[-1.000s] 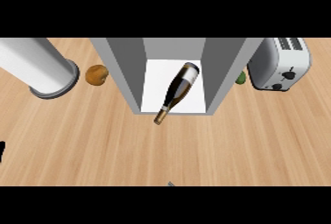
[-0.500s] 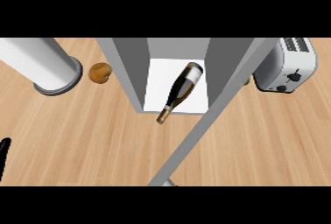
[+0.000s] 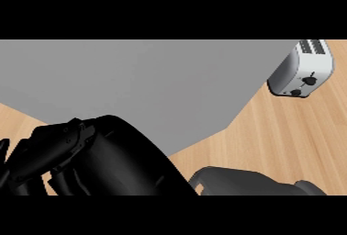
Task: Pick up the wine, place it into the cabinet and close the cabinet
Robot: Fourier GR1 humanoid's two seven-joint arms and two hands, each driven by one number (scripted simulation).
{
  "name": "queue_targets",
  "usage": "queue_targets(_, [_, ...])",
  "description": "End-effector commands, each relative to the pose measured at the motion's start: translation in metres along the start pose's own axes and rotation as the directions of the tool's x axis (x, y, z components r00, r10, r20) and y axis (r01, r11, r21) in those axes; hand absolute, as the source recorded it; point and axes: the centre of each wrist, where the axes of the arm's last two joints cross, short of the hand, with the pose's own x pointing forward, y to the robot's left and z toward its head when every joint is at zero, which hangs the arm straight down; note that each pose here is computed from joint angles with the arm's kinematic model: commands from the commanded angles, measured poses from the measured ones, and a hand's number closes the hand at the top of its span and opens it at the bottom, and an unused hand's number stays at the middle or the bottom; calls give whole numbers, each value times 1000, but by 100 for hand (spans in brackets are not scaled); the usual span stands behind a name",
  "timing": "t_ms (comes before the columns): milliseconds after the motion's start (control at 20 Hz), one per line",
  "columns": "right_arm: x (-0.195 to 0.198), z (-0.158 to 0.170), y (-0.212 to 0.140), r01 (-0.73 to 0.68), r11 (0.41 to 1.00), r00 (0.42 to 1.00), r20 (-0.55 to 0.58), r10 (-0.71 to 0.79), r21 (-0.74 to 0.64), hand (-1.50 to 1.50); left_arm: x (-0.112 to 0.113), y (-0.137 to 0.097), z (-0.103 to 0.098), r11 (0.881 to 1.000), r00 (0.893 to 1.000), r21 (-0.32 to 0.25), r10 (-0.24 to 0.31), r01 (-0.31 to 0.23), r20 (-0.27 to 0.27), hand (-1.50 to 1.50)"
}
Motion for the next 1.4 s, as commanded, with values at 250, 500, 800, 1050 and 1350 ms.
queue_targets(250, [-17,-72,-28,-187,975,981,25,192,-119,150,-6,9,-1,1000,1000,16,-11,11,18,-150])
queue_targets(500, [-11,-89,-72,-142,980,990,-25,140,-140,150,-7,0,-9,999,999,29,-33,33,15,-150])
queue_targets(800, [-40,-100,-119,-165,971,986,-49,159,-175,150,-6,2,5,999,999,16,-38,38,3,-150])
queue_targets(1050, [-53,-105,-122,-199,959,980,-40,195,-203,150,-4,2,-12,1000,1000,-5,-17,17,9,-150])
queue_targets(1350, [-56,-106,-144,-305,928,952,-64,298,-215,150,-4,-2,-9,1000,1000,-6,-21,21,9,-150])
